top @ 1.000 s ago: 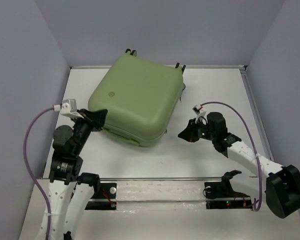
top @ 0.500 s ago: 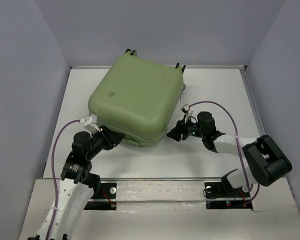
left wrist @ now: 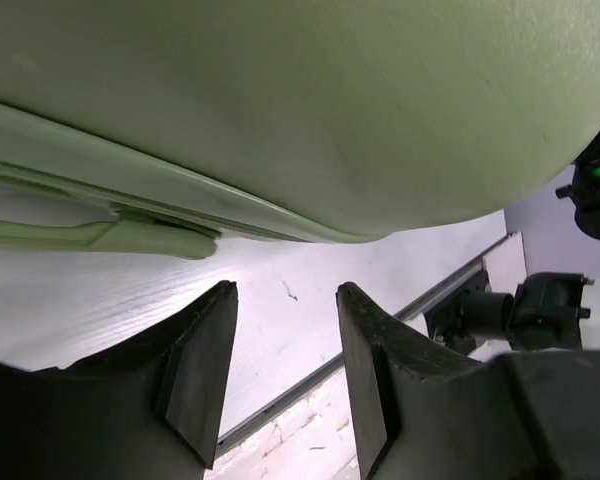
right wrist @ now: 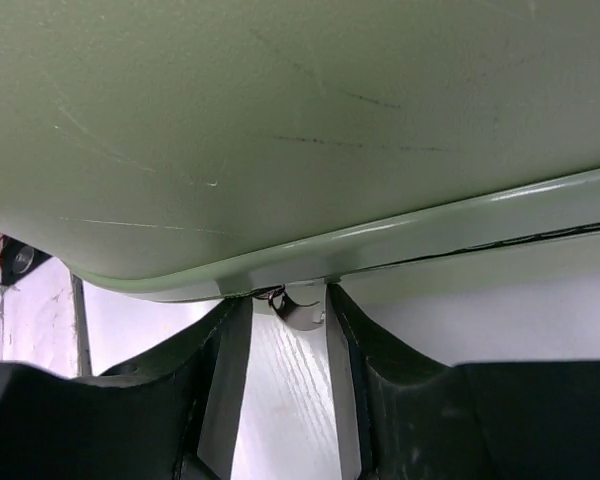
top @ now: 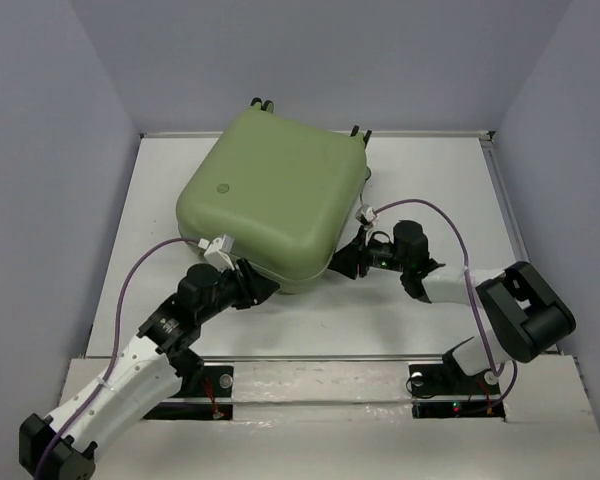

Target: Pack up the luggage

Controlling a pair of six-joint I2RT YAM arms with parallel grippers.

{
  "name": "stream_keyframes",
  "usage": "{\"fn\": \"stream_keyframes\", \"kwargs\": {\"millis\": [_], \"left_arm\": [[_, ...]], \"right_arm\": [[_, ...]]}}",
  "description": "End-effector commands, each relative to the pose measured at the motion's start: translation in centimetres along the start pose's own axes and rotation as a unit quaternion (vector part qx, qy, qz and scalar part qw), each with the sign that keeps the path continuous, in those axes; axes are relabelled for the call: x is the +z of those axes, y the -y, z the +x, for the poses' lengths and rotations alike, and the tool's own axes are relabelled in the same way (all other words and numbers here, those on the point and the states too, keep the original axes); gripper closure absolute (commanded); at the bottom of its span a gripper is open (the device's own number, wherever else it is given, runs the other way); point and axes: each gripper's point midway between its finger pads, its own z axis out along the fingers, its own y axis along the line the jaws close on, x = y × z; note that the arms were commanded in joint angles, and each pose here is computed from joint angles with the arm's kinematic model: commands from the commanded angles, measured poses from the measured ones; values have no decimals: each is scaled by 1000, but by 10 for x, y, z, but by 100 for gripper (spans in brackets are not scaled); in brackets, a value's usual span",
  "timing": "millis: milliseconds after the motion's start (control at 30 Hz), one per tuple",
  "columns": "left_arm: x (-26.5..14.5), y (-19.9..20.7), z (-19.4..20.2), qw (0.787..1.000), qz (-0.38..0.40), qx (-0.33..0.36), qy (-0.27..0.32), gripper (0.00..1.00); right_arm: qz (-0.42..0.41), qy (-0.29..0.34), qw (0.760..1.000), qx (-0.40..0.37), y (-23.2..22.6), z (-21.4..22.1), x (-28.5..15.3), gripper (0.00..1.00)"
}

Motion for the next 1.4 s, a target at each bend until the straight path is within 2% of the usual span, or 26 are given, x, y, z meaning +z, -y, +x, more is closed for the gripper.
{"fn": "stream_keyframes", "kwargs": {"millis": [0, 33, 133, 167, 200, 367, 500, 700, 800, 900, 967, 1033, 1067, 1133, 1200, 1233, 1367], "left_arm": [[14, 22, -5, 1000, 16, 10, 21, 43], [16, 30, -6, 999, 22, 15, 22, 43], [28, 40, -2, 999, 25, 30, 14, 42], [34, 41, -8, 999, 20, 32, 30, 42], [36, 45, -11, 998, 24, 33, 37, 43], [49, 71, -43, 995, 40, 47, 84, 43], [65, 82, -61, 992, 30, 73, 102, 43], [83, 102, -70, 990, 47, 82, 103, 44], [89, 116, -67, 990, 65, 82, 96, 44], [92, 128, -66, 989, 74, 90, 92, 44], [89, 128, -67, 989, 73, 92, 93, 44], [84, 124, -69, 989, 60, 99, 95, 44], [74, 122, -71, 988, 54, 109, 95, 43], [58, 113, -74, 987, 29, 123, 95, 35], [31, 109, -96, 982, 8, 134, 131, 22], [22, 95, -97, 983, -21, 140, 120, 13], [-16, 81, -179, 970, -62, 143, 186, 5]], "right_arm": [[-57, 61, 995, -59, -18, -39, 10, 62], [-59, 63, 995, -52, -19, -39, 11, 65], [-56, 72, 995, -47, -18, -41, 11, 82], [-50, 71, 995, -41, -17, -37, 10, 91], [-45, 76, 995, -35, -20, -40, 9, 93], [6, 69, 998, 15, -26, -19, 2, 93], [94, 21, 995, 38, -32, 9, -10, 93], [115, -55, 991, 48, -64, 41, -17, 93], [90, -44, 994, 49, -90, 30, 2, 93], [69, -31, 996, 52, -131, 18, 39, 93], [92, -15, 994, 61, -136, 6, 63, 93], [104, -4, 992, 71, -134, 5, 69, 93], [118, 1, 990, 78, -128, 10, 66, 93], [147, 8, 986, 83, -116, 14, 58, 93], [154, 11, 984, 91, -111, 14, 49, 93], [162, 5, 982, 96, -105, 23, 43, 93], [166, 1, 981, 98, -103, 28, 37, 93]]}}
